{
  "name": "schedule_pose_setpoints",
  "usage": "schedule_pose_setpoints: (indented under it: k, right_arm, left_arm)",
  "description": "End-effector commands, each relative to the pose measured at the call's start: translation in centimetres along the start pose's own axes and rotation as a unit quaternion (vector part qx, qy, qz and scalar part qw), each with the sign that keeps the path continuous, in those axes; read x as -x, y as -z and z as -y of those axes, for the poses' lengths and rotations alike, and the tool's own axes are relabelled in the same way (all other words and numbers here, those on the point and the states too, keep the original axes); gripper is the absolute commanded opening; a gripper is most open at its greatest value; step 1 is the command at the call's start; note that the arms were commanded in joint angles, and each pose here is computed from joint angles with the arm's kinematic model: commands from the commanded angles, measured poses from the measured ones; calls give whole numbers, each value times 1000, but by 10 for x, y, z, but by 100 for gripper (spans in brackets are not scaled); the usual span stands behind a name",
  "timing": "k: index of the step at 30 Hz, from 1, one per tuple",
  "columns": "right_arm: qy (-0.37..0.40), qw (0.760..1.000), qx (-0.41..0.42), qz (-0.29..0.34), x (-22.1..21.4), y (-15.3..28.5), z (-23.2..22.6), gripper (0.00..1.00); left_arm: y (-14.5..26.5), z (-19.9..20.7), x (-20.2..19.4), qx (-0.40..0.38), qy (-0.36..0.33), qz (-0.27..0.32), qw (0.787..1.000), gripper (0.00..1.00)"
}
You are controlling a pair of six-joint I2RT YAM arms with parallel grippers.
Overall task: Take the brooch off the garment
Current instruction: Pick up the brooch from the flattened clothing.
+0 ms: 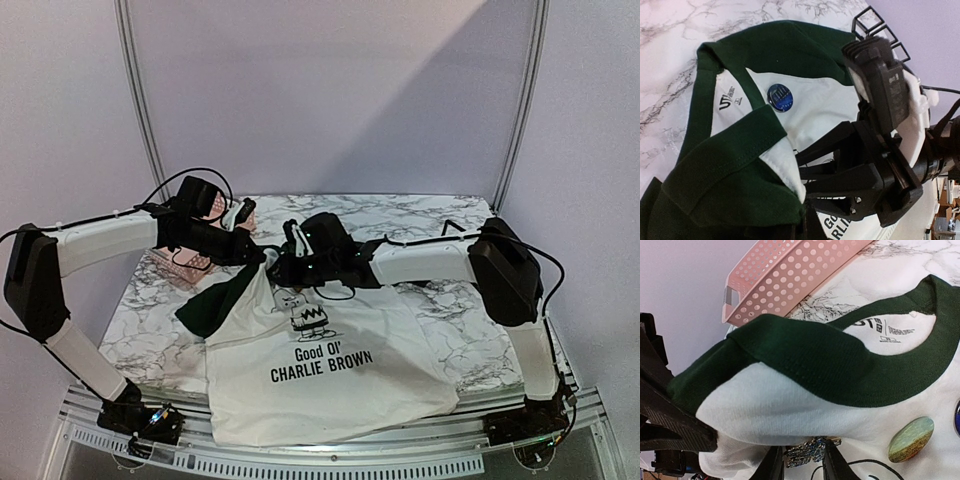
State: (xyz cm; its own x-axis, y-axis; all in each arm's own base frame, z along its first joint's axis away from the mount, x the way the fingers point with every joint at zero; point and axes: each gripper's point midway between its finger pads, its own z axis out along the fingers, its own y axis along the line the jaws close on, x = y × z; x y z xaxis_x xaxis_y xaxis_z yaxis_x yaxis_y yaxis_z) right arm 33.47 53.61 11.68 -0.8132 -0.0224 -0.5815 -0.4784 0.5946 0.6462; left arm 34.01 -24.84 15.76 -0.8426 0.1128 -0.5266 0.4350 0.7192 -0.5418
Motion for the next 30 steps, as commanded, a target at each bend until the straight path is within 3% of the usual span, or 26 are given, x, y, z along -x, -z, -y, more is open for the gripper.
schedule_pose_setpoints:
  k: [1,12,15,20,25,30]
  right_arm:
    - [-7,1000,-21,-5,-5,-8,9,25]
    - [0,1000,-19,15,7,-2,3,0]
    - [3,1000,-24,18,8,0,3,0]
    - [12,999,-21,26,11,6,1,0]
    - [20,999,-13,35,12,13,-2,0]
    - [26,999,-17,25,6,13,2,0]
  left_arm:
    - [-3,-4,0,-5,5,-1,1000,0]
    - [-3,-7,-1,4,6,-3,1000,0]
    - [-2,-17,-2,34,5,-8,999,0]
    - [-2,-60,-16,148,16,-47,988,0]
    - [-6,-80,-26,194,29,-73,978,0]
    - [-11,-68,-25,158,27,-72,984,0]
